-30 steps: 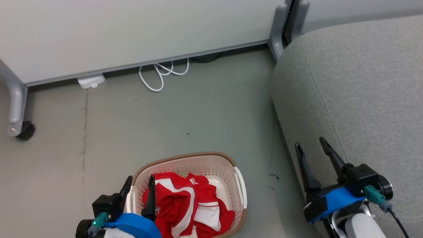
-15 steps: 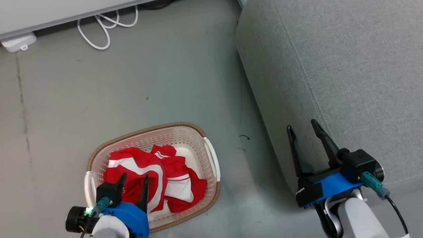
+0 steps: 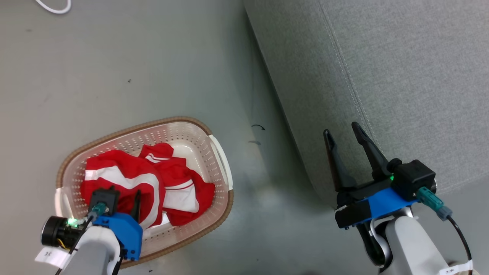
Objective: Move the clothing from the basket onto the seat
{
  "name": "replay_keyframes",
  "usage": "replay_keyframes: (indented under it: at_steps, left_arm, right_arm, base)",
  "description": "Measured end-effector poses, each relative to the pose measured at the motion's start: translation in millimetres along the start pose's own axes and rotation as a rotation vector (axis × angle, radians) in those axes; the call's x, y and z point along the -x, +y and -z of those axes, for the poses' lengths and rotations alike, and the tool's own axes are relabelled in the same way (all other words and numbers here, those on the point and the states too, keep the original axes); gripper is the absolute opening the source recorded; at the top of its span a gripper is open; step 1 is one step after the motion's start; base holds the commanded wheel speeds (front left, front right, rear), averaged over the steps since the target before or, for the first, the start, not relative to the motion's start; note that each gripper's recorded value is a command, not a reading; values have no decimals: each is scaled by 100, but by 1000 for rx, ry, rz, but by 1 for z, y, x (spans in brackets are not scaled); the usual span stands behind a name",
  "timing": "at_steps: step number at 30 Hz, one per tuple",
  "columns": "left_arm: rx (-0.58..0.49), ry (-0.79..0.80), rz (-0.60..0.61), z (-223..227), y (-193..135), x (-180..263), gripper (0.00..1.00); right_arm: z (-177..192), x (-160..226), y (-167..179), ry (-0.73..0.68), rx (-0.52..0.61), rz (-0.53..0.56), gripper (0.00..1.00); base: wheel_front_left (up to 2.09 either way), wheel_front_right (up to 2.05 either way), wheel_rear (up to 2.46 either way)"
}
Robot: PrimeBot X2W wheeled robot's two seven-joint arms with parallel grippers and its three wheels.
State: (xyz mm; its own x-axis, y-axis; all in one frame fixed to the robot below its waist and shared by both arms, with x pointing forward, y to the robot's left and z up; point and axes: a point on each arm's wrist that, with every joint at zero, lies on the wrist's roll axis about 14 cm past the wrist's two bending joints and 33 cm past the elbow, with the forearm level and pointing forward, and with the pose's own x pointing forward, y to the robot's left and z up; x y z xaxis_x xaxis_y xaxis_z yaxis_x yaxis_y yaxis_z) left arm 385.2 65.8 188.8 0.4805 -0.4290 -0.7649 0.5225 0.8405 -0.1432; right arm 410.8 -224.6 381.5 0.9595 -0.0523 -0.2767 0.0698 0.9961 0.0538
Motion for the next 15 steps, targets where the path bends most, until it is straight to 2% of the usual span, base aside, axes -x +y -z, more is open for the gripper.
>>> replay_keyframes:
  at_steps: [8, 15]
  left_arm:
    - [-80, 66, 55, 5, -13, -24, 100]
    - [-93, 104, 67, 2, -16, -43, 100]
  right_arm:
    - [10, -1, -3, 28, -12, 12, 100]
    - [15, -3, -8, 42, -27, 26, 100]
  base:
    - [0, 0, 0]
    - [0, 0, 0]
